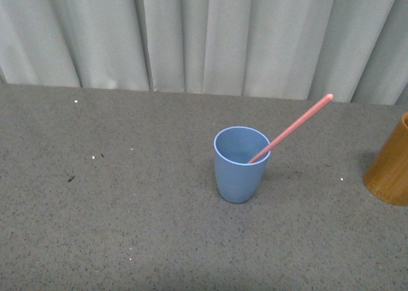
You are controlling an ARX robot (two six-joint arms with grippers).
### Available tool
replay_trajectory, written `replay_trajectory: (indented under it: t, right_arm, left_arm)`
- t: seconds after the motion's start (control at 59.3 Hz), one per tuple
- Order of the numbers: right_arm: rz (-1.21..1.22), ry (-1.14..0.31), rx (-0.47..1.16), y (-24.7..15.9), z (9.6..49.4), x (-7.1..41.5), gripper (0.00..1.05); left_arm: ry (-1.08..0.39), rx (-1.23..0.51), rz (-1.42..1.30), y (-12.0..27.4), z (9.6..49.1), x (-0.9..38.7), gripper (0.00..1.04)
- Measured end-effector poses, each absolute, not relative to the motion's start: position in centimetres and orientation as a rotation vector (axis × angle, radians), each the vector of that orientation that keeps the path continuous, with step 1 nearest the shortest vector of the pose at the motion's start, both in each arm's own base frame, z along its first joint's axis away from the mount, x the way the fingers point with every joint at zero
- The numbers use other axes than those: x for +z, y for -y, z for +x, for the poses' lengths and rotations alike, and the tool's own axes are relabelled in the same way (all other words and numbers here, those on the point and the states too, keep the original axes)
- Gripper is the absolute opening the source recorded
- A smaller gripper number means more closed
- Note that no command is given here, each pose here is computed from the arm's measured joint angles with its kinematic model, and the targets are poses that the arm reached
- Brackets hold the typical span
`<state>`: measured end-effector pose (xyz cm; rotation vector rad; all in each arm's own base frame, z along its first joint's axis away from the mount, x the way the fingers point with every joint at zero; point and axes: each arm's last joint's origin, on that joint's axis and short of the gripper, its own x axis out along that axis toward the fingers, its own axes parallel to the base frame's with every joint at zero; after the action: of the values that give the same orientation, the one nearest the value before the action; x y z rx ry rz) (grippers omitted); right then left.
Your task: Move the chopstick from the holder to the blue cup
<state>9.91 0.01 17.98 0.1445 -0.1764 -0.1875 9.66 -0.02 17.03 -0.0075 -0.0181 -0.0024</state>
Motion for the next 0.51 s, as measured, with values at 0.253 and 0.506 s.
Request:
replay_trajectory:
  t: [0.253,0.506]
  right_arm:
    - [0.279,0.252,-0.265,0.1,9.7,18.5,0.61]
    - [0.106,0.044,-0.062,0.1,9.8,16.9,0.69]
  left_arm:
    - [0.018,-0.002,-0.007,0.0,9.7,17.0,0.98]
    - [0.018,-0.003,-0.007,0.0,9.7,17.0,0.98]
